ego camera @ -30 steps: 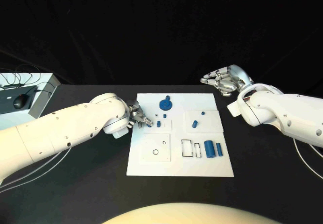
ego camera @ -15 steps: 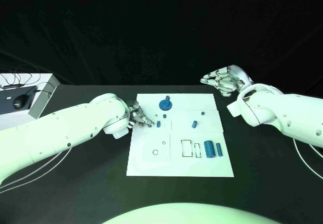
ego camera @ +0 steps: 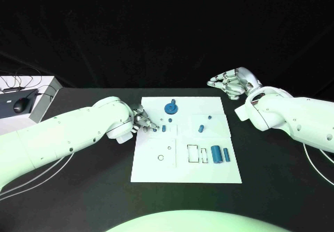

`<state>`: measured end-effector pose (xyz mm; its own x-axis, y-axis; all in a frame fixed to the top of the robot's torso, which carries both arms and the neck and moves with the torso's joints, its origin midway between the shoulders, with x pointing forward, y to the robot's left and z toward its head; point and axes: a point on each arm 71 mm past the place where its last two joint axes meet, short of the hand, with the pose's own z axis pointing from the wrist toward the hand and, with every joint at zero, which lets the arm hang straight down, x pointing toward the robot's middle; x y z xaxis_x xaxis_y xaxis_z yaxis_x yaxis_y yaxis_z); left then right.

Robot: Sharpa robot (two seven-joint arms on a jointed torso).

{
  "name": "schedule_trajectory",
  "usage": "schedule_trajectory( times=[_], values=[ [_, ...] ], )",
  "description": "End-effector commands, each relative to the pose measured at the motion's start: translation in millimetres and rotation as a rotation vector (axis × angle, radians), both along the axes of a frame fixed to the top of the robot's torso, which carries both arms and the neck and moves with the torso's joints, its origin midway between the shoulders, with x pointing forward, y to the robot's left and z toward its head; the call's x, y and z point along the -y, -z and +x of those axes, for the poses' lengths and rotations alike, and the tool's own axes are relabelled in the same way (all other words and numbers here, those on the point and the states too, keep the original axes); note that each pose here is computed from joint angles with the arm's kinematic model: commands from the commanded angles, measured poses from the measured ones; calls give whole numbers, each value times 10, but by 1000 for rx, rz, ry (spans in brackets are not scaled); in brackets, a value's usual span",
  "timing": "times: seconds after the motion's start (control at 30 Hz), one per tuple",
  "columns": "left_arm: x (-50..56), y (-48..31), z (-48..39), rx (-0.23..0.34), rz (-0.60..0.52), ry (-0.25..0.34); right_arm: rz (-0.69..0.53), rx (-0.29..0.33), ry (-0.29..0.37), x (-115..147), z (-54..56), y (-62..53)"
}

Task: Assemble the parts on the task board

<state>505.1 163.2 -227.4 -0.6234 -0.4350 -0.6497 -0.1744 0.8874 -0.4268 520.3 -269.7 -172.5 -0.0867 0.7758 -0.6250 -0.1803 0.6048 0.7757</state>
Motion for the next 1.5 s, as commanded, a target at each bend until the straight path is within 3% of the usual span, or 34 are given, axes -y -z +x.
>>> schedule_trajectory(
  times=[0.03,0.67,0.93,1.2,1.33,1.5],
  values=[
    [13,3,-5,-3,-10,7,-4,13,-5,-3,-1,-12],
    [21,-31,-27,-14,-51,12,-4,14,-5,-5,2,-12],
    [-13,-86,-14,-3,-64,5,-4,14,-5,-4,3,-12],
    [-102,-228,27,3,-153,-22,-4,17,-4,2,1,-14],
    [-192,-313,58,-3,-270,-46,-4,19,-2,9,-1,-16],
    [-280,-432,112,54,-442,-56,-3,24,0,19,-2,-20]
  ],
)
